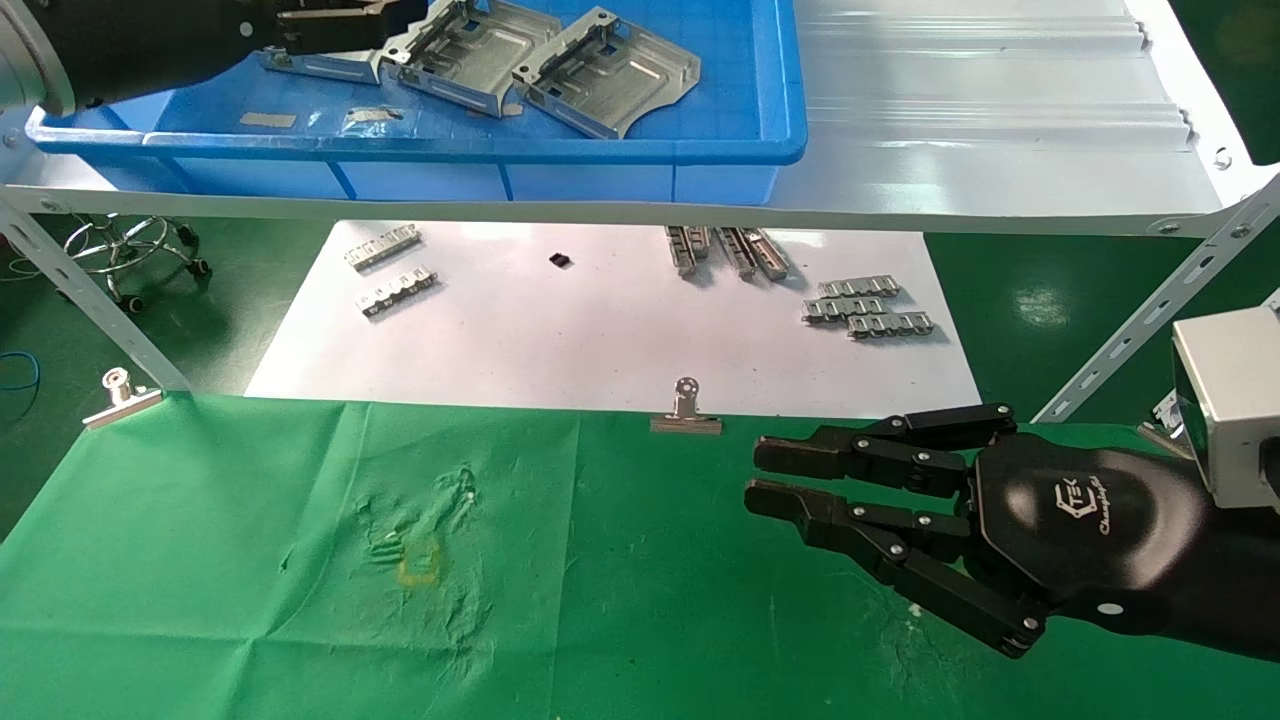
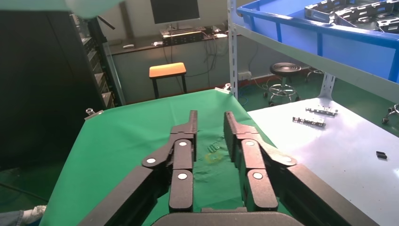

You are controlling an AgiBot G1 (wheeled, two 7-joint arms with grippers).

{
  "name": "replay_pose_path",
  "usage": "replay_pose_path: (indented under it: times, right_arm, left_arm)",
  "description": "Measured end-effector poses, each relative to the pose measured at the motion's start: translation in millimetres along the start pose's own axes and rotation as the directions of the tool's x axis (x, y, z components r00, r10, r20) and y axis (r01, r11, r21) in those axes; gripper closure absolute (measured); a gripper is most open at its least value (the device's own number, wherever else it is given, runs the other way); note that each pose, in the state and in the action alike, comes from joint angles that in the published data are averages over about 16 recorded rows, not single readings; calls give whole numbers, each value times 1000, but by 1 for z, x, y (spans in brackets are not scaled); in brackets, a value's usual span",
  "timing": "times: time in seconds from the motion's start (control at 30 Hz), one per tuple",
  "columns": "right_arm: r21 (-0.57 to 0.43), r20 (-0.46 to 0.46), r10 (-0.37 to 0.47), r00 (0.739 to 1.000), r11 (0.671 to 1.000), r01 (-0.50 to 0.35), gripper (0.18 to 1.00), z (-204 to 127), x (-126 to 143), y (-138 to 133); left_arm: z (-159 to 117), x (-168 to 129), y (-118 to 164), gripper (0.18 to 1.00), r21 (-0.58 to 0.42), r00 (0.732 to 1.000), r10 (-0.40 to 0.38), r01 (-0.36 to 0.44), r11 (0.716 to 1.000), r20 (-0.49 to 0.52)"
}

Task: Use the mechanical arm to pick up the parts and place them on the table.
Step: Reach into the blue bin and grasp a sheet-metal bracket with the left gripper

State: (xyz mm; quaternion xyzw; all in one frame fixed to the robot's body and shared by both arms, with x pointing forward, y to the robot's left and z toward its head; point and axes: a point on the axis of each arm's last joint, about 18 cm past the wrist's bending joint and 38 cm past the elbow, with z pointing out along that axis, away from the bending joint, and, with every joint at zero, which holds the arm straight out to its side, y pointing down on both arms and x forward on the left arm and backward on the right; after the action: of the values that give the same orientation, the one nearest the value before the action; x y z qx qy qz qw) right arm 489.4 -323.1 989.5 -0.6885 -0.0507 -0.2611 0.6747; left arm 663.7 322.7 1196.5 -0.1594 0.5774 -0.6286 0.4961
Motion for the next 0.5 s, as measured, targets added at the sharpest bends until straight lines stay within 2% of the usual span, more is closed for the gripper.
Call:
replay_pose_path:
  times: [0.2, 0.5]
  right_arm:
    - [0, 0, 0, 1000, 1000, 0, 875, 0, 0, 0]
    - [0, 0, 0, 1000, 1000, 0, 961, 0, 0, 0]
  left_arm:
    - [10, -25, -6, 183, -64, 994, 1, 6, 998, 107]
    - [16, -47, 1, 184, -111, 973, 1, 25, 994, 229]
